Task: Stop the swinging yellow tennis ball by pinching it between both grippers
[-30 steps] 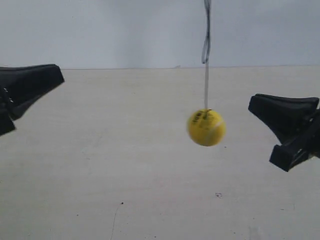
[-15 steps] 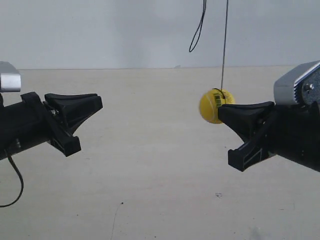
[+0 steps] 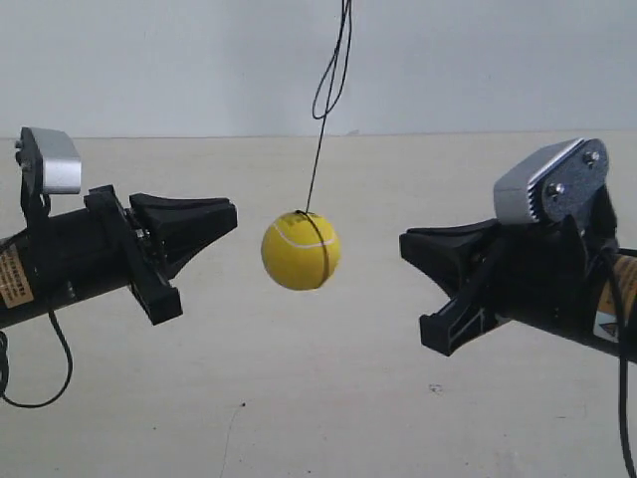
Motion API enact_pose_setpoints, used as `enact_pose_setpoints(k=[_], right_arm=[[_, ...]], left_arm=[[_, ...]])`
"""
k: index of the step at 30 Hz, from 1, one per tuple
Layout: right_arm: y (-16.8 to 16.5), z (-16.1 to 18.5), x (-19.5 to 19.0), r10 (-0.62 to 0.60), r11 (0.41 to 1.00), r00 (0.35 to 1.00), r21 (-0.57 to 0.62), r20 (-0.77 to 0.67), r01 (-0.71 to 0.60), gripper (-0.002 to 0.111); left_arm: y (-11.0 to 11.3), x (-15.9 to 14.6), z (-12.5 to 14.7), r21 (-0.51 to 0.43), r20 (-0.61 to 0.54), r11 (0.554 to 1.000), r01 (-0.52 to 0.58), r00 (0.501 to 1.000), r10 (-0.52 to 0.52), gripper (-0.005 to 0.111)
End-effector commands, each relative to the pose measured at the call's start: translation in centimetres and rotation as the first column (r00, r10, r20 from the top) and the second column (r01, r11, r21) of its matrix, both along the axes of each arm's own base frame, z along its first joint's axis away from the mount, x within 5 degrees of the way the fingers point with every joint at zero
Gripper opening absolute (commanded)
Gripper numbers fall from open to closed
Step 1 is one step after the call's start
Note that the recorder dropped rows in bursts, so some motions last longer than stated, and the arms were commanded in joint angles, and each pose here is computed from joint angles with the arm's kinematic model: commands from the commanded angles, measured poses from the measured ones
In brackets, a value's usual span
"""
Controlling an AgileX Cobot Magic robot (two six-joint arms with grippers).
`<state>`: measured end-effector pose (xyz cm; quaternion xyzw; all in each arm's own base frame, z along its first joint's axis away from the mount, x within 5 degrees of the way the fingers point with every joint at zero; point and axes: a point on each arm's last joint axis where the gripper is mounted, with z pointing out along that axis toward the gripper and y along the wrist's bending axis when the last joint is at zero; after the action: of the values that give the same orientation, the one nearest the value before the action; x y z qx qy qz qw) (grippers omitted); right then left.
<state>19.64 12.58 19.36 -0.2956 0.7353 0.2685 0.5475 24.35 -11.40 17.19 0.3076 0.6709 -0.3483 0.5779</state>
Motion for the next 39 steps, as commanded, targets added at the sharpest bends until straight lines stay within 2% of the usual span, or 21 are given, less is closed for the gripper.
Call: enact_pose_setpoints(k=[1, 13, 21, 31, 36, 39], right_arm=[[1.8, 0.0, 0.2, 0.068, 0.998, 0.998, -0.009, 0.0, -0.068, 0.0], [2.3, -0.1, -0.1, 0.093, 0.995, 0.995, -0.017, -0.029, -0.093, 0.0], [2.3, -0.1, -0.2, 0.106, 0.994, 0.994, -0.022, -0.031, -0.107, 0.0], [2.3, -0.1, -0.3, 0.119, 0.992, 0.993, -0.039, -0.006, -0.119, 0.0], [2.1, -0.1, 0.0, 0.09, 0.994, 0.996, -0.07, 0.023, -0.088, 0.0], [1.6, -0.4, 0.5, 0.026, 0.994, 0.999, -0.105, 0.02, -0.024, 0.0]], left_arm=[[-0.5, -0.4, 0.0, -0.005, 0.021, 0.998, 0.066, 0.998, -0.066, 0.005], [-1.2, -1.6, -0.4, 0.034, -0.008, 0.977, 0.211, 0.978, -0.21, 0.005], [-3.5, -2.7, -0.2, 0.043, 0.016, 0.95, 0.308, 0.951, -0.309, 0.005], [-2.9, -1.3, -0.5, 0.091, 0.016, 0.984, 0.156, 0.987, -0.158, 0.005], [-2.9, -1.2, -0.5, 0.09, 0.014, 0.985, 0.146, 0.989, -0.147, 0.005], [-2.9, -1.2, -0.5, 0.09, 0.014, 0.985, 0.146, 0.989, -0.147, 0.005]])
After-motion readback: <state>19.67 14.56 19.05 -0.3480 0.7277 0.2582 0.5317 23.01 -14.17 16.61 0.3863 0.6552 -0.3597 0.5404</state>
